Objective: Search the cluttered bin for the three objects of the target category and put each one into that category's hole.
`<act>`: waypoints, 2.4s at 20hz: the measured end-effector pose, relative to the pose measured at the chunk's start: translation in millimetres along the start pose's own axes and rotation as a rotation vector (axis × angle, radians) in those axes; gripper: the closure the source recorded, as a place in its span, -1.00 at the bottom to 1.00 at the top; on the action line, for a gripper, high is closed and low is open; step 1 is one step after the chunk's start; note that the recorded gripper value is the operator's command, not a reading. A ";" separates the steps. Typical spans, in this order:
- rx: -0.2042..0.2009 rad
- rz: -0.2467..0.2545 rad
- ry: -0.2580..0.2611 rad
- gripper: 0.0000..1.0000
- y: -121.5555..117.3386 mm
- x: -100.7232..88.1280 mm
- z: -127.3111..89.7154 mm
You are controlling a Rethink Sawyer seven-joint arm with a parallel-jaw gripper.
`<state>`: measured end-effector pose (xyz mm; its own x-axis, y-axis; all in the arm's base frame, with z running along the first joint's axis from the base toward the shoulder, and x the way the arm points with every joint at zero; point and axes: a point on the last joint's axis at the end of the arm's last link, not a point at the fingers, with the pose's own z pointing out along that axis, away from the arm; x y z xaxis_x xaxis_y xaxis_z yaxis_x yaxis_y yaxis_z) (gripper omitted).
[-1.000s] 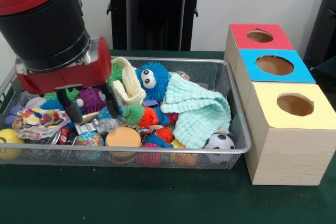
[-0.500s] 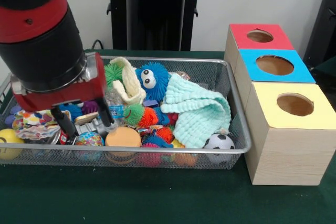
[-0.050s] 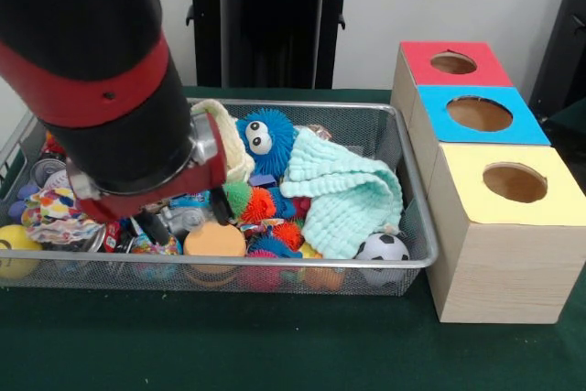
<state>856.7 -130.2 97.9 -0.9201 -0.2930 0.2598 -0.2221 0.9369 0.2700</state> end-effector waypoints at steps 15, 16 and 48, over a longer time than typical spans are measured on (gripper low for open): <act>-0.059 -0.070 0.008 -1.00 35.0 -38.2 27.7; -0.060 -0.071 0.006 -1.00 35.6 -38.5 26.8; 0.271 0.150 -0.523 -1.00 -0.8 79.5 -176.8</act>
<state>840.7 -188.0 282.3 -0.9689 -0.0858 -0.2319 -0.0888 0.9960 0.0025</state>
